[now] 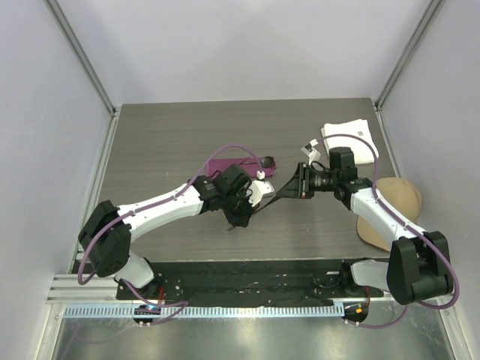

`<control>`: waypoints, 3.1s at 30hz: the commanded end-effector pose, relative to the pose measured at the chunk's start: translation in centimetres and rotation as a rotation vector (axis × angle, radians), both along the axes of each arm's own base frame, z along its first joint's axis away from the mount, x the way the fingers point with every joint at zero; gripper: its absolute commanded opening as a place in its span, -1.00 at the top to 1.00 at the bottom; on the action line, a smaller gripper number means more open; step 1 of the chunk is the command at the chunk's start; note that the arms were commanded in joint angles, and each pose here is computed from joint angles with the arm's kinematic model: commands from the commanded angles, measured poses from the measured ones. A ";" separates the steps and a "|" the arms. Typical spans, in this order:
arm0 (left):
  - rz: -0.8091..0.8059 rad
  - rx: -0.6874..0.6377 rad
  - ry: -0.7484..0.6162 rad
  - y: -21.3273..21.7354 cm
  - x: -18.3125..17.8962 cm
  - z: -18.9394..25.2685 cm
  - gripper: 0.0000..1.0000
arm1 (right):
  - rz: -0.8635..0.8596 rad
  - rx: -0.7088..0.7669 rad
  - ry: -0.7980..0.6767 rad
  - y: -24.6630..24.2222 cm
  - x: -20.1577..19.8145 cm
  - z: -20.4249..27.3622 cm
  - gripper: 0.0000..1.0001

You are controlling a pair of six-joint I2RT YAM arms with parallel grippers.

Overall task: Fold the napkin into a case and place the utensils inside
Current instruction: Pass from the left arm to the right, then insert the knife into the folded napkin.

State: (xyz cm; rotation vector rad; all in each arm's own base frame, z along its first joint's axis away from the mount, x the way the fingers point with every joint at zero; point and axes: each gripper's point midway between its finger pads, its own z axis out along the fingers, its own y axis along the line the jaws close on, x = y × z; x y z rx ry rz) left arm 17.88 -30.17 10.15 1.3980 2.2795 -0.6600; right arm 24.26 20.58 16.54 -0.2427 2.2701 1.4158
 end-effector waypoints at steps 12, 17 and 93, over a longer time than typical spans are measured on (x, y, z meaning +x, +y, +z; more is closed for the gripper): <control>0.135 -0.155 -0.032 -0.3 3.4 3.7 -0.02 | -0.080 0.066 -0.023 0.3 1.2 0.8 0.98; 0.539 -0.346 -0.029 3.5 10.2 7.1 -0.28 | -0.257 0.183 -0.021 0.2 4.0 1.4 0.98; 1.256 -0.288 0.221 11.7 25.0 -6.2 1.00 | -0.431 0.256 0.120 4.4 18.4 -9.8 0.92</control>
